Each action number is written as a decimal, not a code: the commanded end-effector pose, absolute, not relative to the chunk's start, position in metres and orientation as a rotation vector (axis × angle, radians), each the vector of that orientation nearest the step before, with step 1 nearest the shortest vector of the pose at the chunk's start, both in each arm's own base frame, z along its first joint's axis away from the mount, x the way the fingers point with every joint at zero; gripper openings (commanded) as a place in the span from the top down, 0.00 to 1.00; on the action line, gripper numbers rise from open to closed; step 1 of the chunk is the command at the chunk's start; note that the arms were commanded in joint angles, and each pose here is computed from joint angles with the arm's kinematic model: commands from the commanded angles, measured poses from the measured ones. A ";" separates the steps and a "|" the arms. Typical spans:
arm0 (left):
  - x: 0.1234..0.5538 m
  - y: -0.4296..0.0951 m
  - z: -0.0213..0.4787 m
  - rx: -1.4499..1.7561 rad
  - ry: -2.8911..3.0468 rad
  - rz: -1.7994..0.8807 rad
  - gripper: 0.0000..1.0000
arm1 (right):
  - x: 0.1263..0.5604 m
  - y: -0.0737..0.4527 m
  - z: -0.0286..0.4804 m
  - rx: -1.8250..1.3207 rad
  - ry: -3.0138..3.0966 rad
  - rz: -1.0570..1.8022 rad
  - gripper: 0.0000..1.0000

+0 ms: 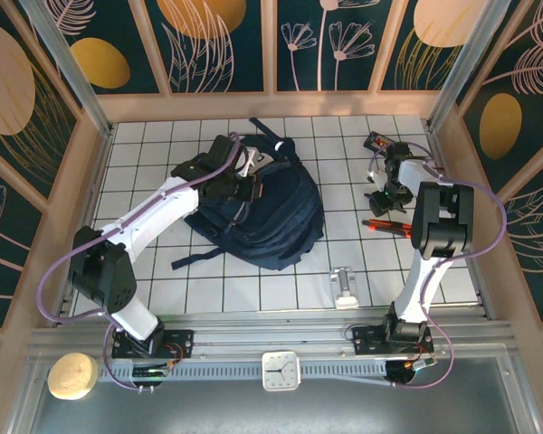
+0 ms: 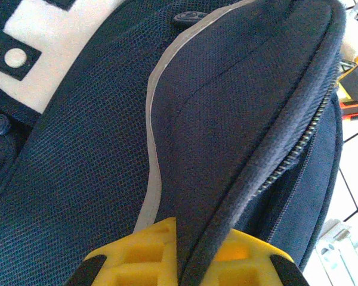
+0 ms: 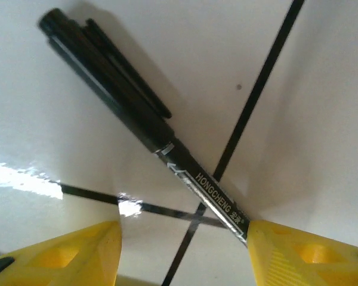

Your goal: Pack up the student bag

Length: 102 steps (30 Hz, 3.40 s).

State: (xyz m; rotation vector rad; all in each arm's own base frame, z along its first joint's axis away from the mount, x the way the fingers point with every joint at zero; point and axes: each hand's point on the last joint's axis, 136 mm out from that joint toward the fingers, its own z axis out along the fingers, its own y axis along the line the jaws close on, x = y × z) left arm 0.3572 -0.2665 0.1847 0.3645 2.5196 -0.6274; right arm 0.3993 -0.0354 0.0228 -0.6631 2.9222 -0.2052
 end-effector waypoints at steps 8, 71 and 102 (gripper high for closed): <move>0.374 -0.268 0.179 0.331 2.513 -0.685 1.00 | 0.419 -0.043 0.009 -0.659 2.918 -0.193 0.42; 0.370 -0.277 0.231 0.133 2.371 -0.931 1.00 | 0.299 0.314 0.199 -0.095 2.180 1.720 0.85; 0.359 -0.276 0.214 0.119 2.411 -0.958 0.53 | 0.314 0.284 0.224 0.003 2.244 1.183 0.30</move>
